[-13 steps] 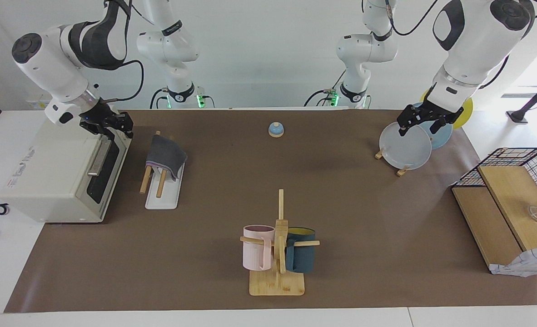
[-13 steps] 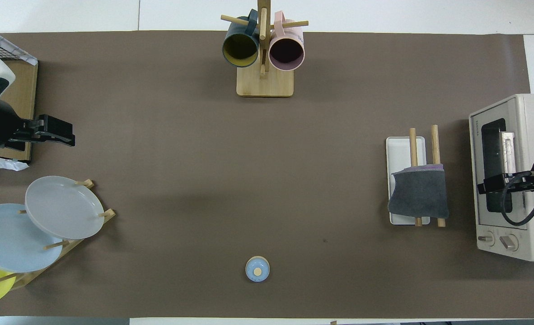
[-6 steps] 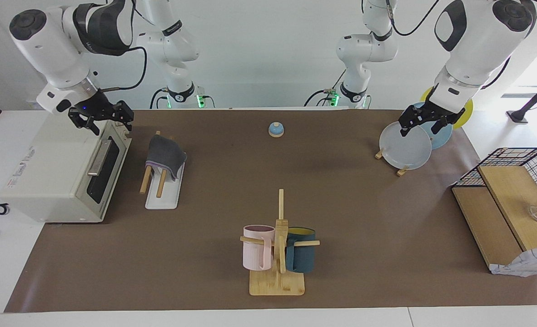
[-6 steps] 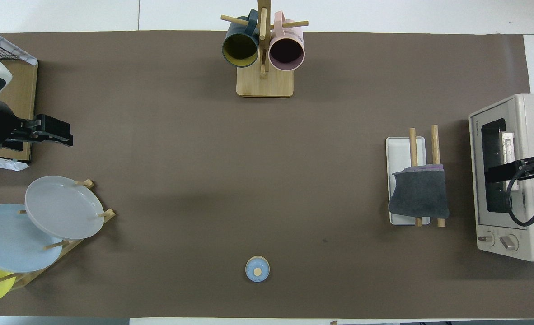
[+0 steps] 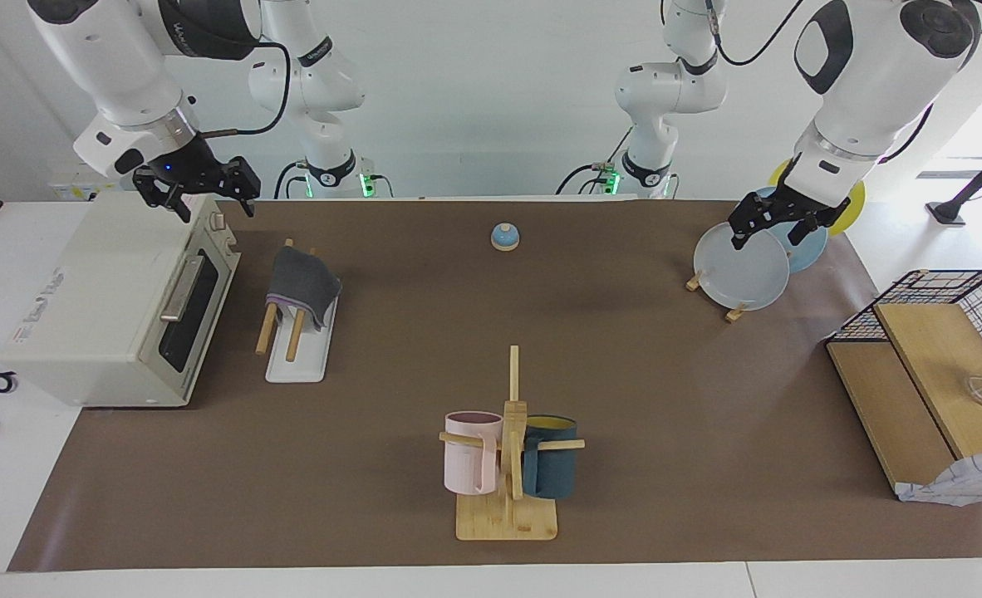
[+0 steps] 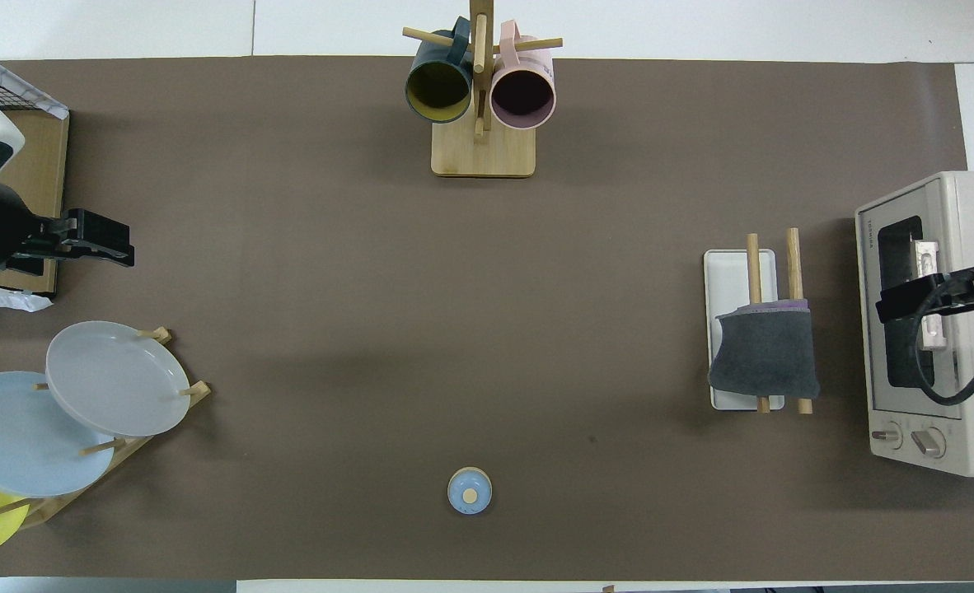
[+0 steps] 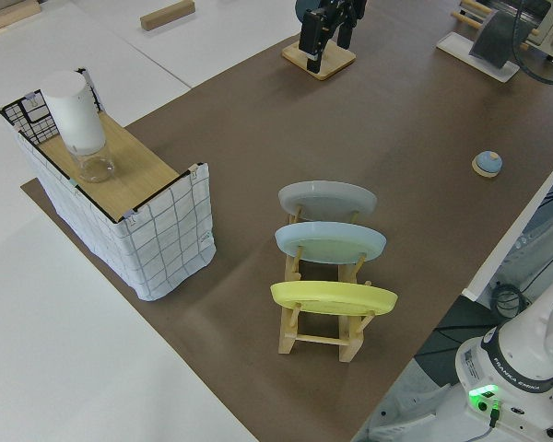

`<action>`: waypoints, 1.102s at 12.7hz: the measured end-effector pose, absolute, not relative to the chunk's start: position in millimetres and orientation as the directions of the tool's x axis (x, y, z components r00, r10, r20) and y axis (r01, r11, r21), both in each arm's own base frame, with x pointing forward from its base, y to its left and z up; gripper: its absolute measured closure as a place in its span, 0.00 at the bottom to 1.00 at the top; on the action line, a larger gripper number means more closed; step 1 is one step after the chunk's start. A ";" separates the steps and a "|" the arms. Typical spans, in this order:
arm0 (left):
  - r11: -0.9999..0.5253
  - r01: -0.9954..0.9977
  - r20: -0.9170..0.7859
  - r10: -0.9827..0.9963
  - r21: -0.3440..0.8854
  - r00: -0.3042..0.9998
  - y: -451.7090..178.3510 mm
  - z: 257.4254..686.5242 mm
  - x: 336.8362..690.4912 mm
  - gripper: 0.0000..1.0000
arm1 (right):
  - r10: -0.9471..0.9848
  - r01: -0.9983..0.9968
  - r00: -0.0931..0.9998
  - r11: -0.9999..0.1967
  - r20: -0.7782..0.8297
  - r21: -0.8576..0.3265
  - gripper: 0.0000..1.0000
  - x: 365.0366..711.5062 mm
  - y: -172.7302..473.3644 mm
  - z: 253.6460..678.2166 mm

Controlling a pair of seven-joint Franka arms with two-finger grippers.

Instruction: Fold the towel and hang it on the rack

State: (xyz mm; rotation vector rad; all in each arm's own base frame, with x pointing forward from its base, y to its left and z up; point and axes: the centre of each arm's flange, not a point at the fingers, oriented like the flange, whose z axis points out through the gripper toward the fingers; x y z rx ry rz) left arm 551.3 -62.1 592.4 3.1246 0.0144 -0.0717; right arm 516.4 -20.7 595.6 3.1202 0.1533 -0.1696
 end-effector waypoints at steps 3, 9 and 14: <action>-1.000 0.011 -0.046 0.010 0.016 0.999 -61.4 592.4 551.3 0.00 | 0.092 0.094 0.992 -0.996 -0.090 0.013 0.00 525.2 -12.6 604.5; -1.000 0.018 -0.046 0.017 0.016 0.999 -57.4 592.3 551.8 0.00 | 0.074 0.076 0.990 -0.997 -0.118 0.012 0.00 536.7 -15.4 599.8; -1.000 0.018 -0.046 0.018 0.016 0.999 -57.3 592.3 551.8 0.00 | 0.046 0.048 0.991 -0.999 -0.129 0.014 0.00 538.0 -22.1 596.0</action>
